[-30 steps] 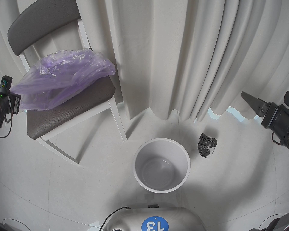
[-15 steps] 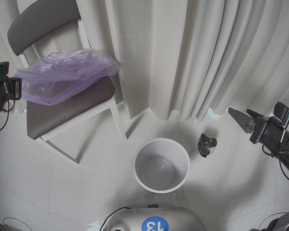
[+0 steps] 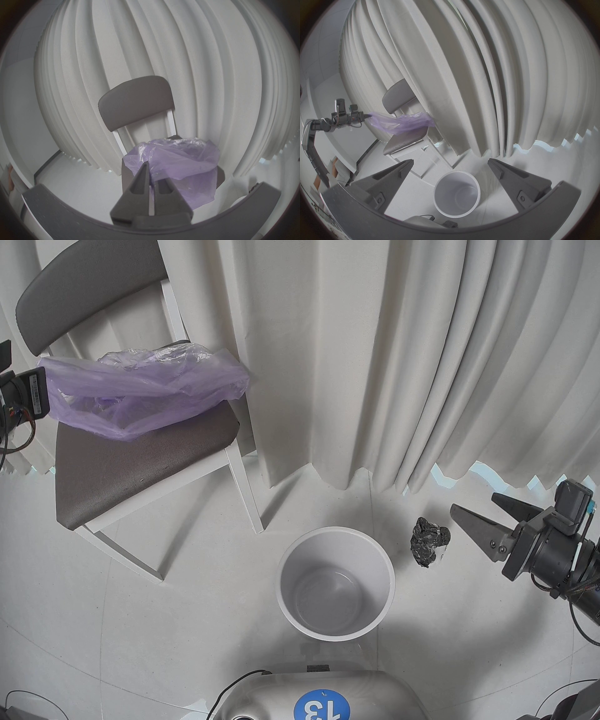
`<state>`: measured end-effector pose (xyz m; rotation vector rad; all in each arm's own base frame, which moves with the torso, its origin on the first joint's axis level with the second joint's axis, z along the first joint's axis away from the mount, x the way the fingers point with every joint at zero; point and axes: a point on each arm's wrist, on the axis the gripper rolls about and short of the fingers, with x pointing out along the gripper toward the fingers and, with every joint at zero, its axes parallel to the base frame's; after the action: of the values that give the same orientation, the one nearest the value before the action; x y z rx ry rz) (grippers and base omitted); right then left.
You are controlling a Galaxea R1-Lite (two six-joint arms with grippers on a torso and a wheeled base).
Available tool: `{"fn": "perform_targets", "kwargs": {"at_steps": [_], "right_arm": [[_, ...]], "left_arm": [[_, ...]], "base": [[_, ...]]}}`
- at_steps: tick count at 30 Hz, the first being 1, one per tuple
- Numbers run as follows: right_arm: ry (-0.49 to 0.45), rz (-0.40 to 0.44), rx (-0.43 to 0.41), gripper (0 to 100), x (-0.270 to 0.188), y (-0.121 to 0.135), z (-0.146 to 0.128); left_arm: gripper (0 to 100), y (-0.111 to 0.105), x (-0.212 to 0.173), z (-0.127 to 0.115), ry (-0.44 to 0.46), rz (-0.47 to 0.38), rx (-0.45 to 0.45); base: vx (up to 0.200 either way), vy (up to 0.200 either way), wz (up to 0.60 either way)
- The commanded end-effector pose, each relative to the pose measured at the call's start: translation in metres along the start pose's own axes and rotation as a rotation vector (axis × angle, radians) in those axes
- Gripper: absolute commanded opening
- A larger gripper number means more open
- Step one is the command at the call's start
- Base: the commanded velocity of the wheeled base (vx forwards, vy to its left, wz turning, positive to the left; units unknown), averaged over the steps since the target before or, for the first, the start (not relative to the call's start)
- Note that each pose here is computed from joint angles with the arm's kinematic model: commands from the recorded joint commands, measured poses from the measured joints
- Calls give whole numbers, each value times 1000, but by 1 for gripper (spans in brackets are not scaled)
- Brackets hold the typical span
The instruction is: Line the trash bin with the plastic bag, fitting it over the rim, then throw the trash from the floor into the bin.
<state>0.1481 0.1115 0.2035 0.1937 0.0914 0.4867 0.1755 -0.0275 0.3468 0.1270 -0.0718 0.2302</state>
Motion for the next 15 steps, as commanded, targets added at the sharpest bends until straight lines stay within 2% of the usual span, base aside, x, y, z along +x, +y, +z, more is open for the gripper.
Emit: {"fn": "perform_targets", "kwargs": {"at_steps": [1,4,12,15], "right_arm": [[36,28,-6,100,-1,5,-9],[75,64,-11,100,-7,9,-21],[84,139,-13,100,2,29,-26],[105,137,-24,100,8,41,-35]], "left_arm": [[0,-2,-9,20,-46,-45,-29],[0,-5,-18,33,-35,-98,-27],[0,-4,-31,64,-64,-161,-46],[0,-4,-34,72,-77,-179,-55]], "base": [[0,0,0],[0,0,0],[0,0,0],[0,0,0]]}}
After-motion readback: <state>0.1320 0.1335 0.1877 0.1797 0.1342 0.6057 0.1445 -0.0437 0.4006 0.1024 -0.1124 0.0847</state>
